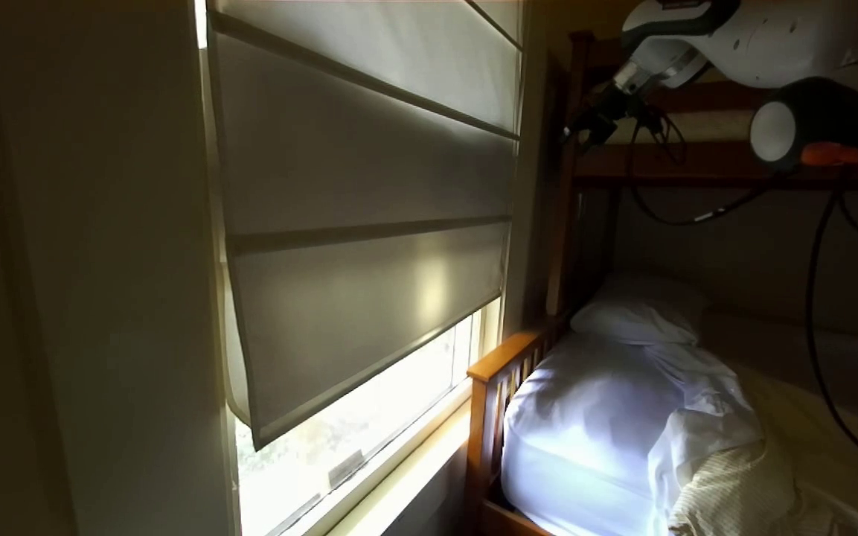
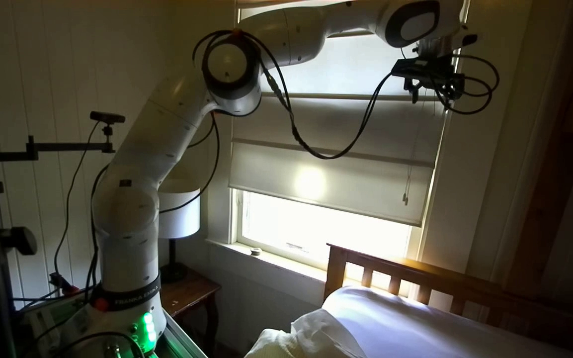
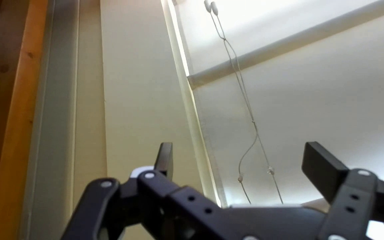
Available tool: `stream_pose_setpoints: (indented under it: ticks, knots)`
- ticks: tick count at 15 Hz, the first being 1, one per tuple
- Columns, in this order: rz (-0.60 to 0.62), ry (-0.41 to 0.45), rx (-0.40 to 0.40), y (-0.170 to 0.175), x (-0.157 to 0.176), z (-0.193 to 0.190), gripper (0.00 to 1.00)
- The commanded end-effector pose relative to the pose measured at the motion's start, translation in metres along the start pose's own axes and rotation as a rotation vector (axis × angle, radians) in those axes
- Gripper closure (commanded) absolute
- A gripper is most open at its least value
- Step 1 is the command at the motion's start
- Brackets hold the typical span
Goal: Close the curtain
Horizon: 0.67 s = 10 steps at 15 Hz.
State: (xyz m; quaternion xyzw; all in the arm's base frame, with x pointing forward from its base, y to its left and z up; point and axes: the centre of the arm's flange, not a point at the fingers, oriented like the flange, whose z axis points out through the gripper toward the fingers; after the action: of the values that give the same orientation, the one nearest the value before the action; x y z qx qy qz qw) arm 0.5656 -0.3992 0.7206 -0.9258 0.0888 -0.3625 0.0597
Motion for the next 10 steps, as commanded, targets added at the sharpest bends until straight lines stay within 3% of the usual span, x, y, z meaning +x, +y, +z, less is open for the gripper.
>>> stream_pose_setpoints:
  ticks: [1, 2, 5, 10]
  knots:
    - [-0.048, -0.003, -0.096, 0.013, 0.064, 0.003, 0.00]
    - [-0.032, 0.003, -0.031, -0.003, 0.009, 0.006, 0.00]
    - [-0.054, 0.011, -0.060, -0.003, 0.016, 0.011, 0.00]
    - [-0.114, 0.006, -0.042, 0.011, 0.028, 0.035, 0.00]
